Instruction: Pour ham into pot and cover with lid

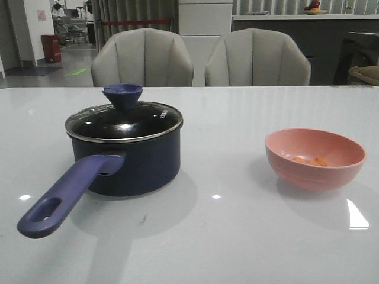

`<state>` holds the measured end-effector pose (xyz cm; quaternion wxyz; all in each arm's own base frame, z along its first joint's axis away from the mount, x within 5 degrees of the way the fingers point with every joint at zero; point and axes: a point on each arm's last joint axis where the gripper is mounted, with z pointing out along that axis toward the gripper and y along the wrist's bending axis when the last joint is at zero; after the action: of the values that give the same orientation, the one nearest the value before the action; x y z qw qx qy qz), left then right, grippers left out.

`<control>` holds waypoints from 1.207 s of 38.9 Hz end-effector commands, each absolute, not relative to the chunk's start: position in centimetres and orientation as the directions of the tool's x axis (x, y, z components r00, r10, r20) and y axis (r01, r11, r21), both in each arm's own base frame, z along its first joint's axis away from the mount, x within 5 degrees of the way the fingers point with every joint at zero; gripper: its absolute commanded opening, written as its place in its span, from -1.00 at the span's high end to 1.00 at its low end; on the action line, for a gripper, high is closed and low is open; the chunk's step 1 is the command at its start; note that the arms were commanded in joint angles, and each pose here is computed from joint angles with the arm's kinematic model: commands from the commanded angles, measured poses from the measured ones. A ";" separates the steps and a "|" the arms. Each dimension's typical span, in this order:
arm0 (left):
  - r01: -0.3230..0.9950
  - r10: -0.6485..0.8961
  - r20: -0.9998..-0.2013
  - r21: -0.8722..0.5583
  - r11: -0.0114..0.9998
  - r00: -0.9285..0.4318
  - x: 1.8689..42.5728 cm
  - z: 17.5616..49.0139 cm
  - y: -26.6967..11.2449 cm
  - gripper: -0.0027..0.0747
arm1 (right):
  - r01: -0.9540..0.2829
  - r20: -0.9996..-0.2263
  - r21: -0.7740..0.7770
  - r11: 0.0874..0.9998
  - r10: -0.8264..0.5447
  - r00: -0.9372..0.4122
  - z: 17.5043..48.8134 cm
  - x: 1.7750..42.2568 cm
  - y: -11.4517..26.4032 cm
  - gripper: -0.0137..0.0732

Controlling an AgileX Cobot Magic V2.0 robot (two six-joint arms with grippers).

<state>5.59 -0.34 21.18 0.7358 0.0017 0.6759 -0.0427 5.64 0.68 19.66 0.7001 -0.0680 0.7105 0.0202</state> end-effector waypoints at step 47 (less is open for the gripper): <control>0.049 -0.091 -0.888 -0.077 0.996 0.451 4.5 24.4 0.1 0.64 | -0.116 -0.993 -0.084 0.990 -0.073 0.092 20.6 5.4 0.7 0.35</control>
<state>5.29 -0.15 22.89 0.7972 -0.0055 0.6023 -0.0398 5.64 0.68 19.66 0.7001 -0.0680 0.7105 0.0202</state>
